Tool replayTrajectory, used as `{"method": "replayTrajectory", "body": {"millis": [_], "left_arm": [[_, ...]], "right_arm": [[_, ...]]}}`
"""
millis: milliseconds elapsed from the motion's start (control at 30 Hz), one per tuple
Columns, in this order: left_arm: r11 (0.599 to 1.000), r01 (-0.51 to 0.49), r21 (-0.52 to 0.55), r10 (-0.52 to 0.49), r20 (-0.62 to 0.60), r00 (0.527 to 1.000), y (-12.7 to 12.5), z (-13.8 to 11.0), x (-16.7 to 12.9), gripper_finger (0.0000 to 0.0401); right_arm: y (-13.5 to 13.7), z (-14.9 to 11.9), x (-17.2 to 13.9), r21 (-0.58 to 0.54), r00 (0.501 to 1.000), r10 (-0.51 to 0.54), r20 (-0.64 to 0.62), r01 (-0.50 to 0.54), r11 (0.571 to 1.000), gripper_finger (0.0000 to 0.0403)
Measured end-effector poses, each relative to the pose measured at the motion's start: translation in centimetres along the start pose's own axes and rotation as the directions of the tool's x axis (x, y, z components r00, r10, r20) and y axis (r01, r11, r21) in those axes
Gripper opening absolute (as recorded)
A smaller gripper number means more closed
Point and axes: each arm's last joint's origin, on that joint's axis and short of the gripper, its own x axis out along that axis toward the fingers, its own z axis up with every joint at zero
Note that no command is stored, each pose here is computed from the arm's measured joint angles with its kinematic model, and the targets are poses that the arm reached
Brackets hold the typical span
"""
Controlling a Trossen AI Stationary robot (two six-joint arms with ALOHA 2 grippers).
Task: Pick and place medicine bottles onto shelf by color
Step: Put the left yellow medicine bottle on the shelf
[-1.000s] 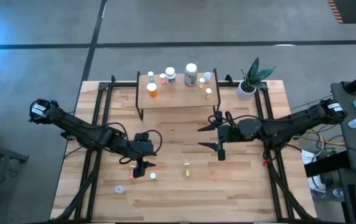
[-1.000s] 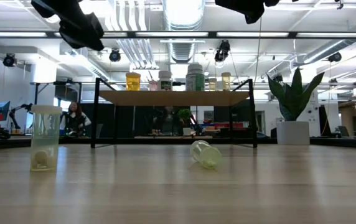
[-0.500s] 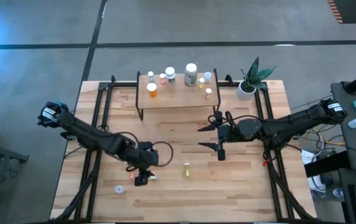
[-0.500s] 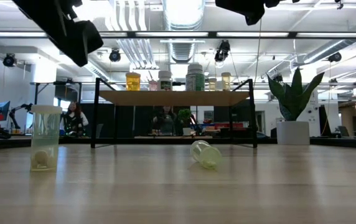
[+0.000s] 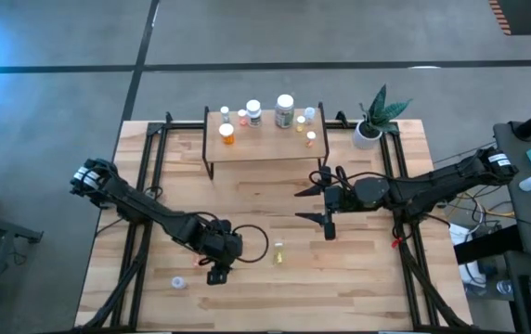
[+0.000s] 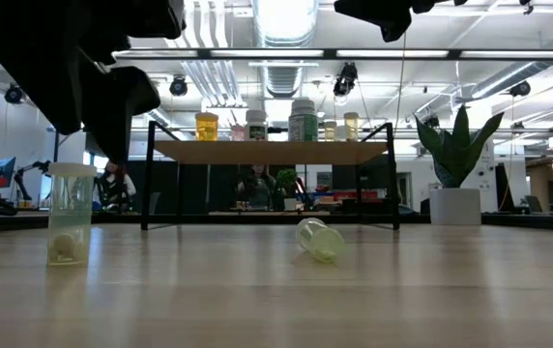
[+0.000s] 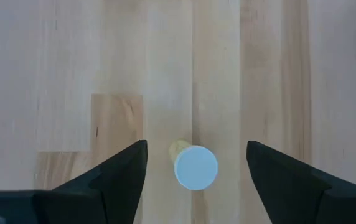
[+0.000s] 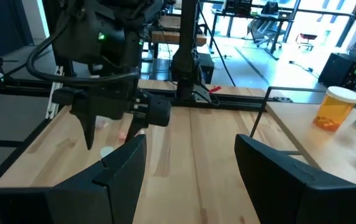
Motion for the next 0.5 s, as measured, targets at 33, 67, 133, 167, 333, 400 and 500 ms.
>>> {"method": "replayTrajectory", "body": {"millis": [33, 67, 133, 167, 333, 400, 500], "left_arm": [[1.000, 0.000, 0.001, 0.000, -0.002, 1.000, -0.04, -0.05, 0.04, 0.0260], [1.000, 0.000, 0.002, 0.000, -0.004, 1.000, -0.08, -0.11, 0.07, 0.0260], [1.000, 0.000, 0.005, 0.000, -0.006, 1.000, -0.14, -0.18, 0.13, 0.0261], [1.000, 0.000, 0.006, 0.000, -0.008, 1.000, -0.14, -0.23, 0.16, 0.0261], [1.000, -0.006, -0.002, 0.006, -0.019, 1.000, 0.02, -0.52, 0.39, 0.0256], [1.000, -0.008, -0.018, 0.008, -0.022, 1.000, 0.08, -0.65, 0.49, 0.0256], [1.000, -0.013, -0.019, 0.013, -0.026, 1.000, 0.16, -0.77, 0.59, 0.0255]], "right_arm": [[0.00, 0.00, 0.00, 0.000, 1.000, 0.000, 0.000, 0.000, 1.000, 0.0235], [0.00, 0.00, 0.00, 0.000, 1.000, 0.000, 0.000, 0.000, 1.000, 0.0235], [0.00, -0.01, 0.00, -0.001, 1.000, 0.000, 0.000, 0.000, 1.000, 0.0235], [0.00, 0.00, 0.00, -0.002, 1.000, 0.000, 0.000, 0.000, 1.000, 0.0235], [0.00, -0.01, 0.00, -0.004, 1.000, 0.000, 0.000, 0.000, 1.000, 0.0235], [0.00, -0.01, 0.00, -0.004, 1.000, 0.000, 0.000, 0.000, 1.000, 0.0235], [0.00, -0.01, 0.00, -0.004, 1.000, 0.000, 0.000, 0.000, 1.000, 0.0235]]}}
